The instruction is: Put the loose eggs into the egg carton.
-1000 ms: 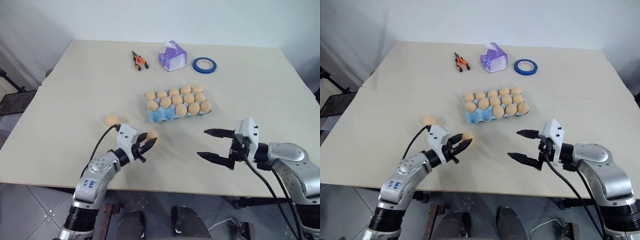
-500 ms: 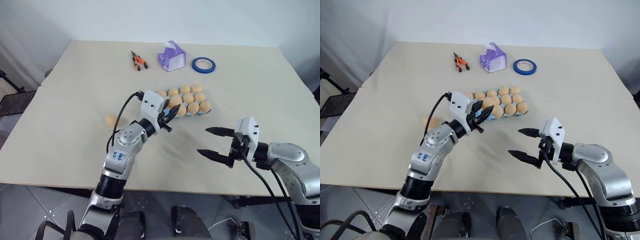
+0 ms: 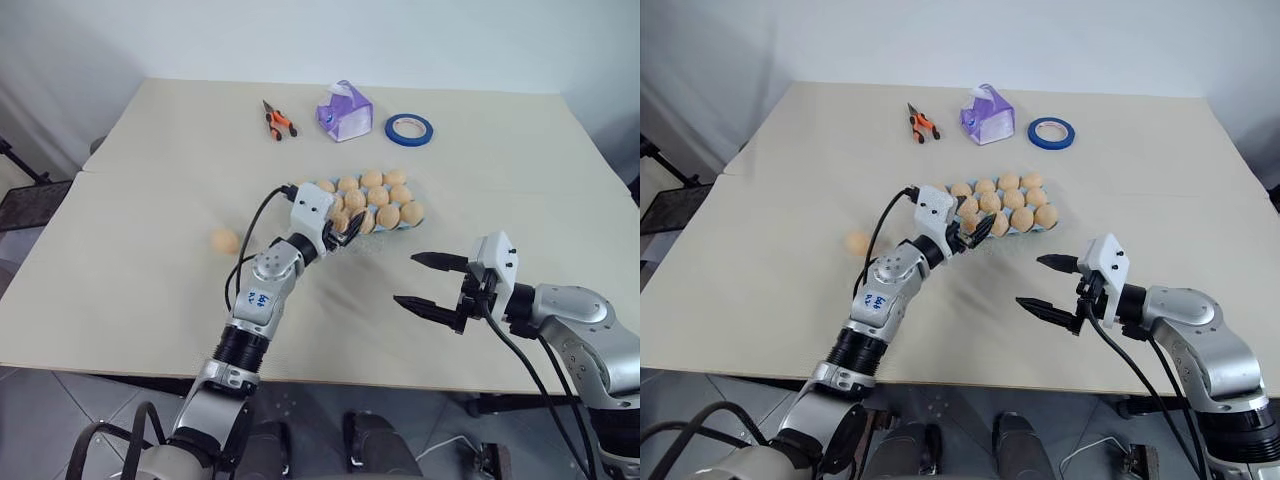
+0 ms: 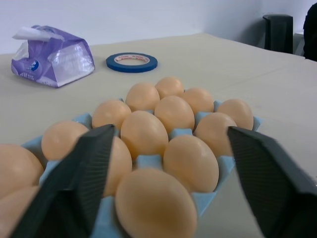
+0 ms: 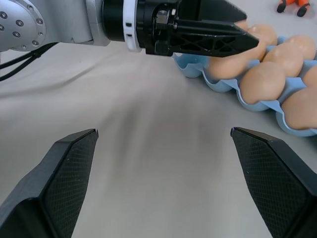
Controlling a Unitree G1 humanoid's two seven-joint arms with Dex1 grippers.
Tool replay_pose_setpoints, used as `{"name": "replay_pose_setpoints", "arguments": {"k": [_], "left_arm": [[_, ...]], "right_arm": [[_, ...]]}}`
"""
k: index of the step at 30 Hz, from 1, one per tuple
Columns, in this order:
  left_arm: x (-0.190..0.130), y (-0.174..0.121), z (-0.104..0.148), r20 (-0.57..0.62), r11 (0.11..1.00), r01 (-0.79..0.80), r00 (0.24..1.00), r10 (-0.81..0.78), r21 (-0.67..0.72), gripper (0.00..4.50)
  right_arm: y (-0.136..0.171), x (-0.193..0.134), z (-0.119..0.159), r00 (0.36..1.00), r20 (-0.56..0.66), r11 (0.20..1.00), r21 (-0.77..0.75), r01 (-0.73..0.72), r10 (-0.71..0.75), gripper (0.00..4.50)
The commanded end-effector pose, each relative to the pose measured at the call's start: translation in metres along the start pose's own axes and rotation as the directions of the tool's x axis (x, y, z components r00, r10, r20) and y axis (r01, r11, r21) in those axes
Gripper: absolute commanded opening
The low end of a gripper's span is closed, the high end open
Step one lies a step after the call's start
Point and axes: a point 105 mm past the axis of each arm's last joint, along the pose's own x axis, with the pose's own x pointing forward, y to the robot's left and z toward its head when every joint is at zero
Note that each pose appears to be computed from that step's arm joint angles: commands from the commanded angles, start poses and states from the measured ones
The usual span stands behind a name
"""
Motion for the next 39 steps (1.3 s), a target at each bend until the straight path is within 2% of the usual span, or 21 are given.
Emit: {"name": "replay_pose_setpoints", "arguments": {"k": [1,7,15,23,26,31,34,39], "left_arm": [[0.0,-0.004,0.015,0.053,1.0,0.016,0.998,-0.017,0.019,4.46],[-0.032,-0.012,0.023,0.087,0.995,0.095,0.992,-0.093,-0.016,4.46],[-0.125,0.001,0.006,-0.021,0.985,0.13,0.991,-0.133,-0.11,4.46],[-0.187,0.049,0.008,-0.064,0.989,0.013,0.998,-0.022,-0.144,4.46],[-0.215,0.076,-0.003,-0.144,0.993,-0.07,0.988,0.056,-0.099,4.46],[-0.228,0.095,-0.004,-0.164,0.988,-0.137,0.979,0.124,-0.07,4.46],[-0.234,0.122,-0.005,-0.165,0.966,-0.259,0.953,0.253,-0.018,4.46],[-0.219,0.142,-0.011,-0.179,0.951,-0.309,0.937,0.301,-0.017,4.46]], "right_arm": [[-0.003,-0.003,0.009,1.0,0.023,0.999,-0.044,0.017,-0.016,4.5],[-0.004,-0.004,0.008,1.0,0.019,0.999,-0.044,0.019,-0.018,4.5],[-0.004,-0.002,0.006,1.0,0.024,0.999,-0.042,0.008,-0.007,4.5],[-0.003,0.002,0.007,1.0,0.029,0.999,-0.042,-0.012,0.013,4.5],[-0.003,0.004,0.007,0.999,0.029,0.999,-0.043,-0.016,0.017,4.5],[-0.004,0.006,0.01,0.999,0.034,0.999,-0.049,-0.018,0.02,4.5],[-0.004,0.006,0.01,0.999,0.033,0.999,-0.05,-0.019,0.021,4.5],[-0.004,0.007,0.012,0.999,0.036,0.998,-0.053,-0.019,0.021,4.5]]}}
